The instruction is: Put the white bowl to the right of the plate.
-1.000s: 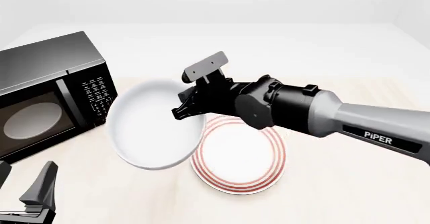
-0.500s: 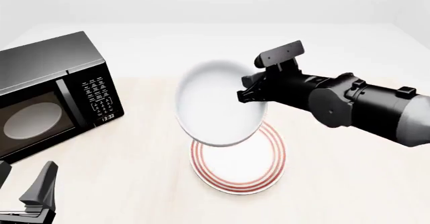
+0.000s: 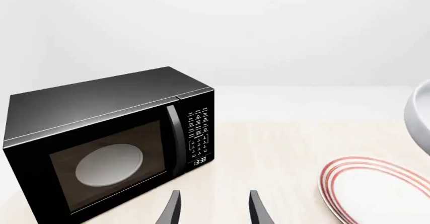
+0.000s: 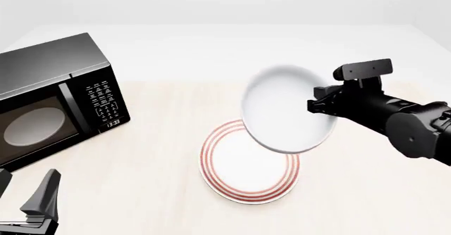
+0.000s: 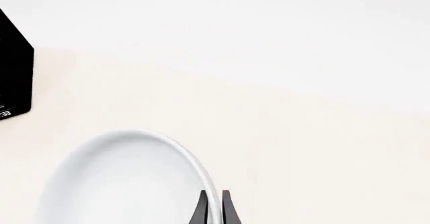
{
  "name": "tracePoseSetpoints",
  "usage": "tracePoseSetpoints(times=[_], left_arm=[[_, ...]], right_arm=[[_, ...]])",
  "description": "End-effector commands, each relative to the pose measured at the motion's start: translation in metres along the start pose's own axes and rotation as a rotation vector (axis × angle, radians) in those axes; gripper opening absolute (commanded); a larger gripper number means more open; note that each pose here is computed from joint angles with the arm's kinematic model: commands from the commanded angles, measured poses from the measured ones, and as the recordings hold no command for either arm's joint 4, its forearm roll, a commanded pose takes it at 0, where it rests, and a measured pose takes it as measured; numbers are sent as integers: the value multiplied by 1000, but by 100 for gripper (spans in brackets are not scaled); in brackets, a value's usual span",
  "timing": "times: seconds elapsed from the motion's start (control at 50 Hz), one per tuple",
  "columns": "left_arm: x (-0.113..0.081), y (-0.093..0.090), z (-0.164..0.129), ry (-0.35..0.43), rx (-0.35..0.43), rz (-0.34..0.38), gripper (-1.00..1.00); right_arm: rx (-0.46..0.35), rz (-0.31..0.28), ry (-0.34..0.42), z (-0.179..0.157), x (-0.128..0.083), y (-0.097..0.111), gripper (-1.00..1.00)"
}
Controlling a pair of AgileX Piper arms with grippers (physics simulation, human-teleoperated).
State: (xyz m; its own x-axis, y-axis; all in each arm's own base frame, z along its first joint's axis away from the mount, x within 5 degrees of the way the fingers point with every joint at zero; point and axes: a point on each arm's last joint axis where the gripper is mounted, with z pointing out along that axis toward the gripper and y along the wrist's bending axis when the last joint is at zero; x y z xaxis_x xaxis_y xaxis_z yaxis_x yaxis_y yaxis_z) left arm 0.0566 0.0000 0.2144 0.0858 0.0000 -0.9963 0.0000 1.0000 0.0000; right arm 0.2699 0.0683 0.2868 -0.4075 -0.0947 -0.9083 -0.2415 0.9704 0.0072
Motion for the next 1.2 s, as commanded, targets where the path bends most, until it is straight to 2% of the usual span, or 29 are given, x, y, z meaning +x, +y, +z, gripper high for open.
tracePoseSetpoints(times=[0.02,0.16,0.3,0.56,1.2], left_arm=[[0,0,0,0,0,0,100],[0,0,0,0,0,0,100],[0,0,0,0,0,0,100],[0,0,0,0,0,0,100],[0,0,0,0,0,0,100]], right_arm=[[97,123,-4,-12,20,-28,-100],[170,173,5,-18,38,-47,-100],[205,208,8,-23,53,-55,-100],[326,295,20,-42,85,-78,-100],[504,388,37,-65,128,-105,-100]])
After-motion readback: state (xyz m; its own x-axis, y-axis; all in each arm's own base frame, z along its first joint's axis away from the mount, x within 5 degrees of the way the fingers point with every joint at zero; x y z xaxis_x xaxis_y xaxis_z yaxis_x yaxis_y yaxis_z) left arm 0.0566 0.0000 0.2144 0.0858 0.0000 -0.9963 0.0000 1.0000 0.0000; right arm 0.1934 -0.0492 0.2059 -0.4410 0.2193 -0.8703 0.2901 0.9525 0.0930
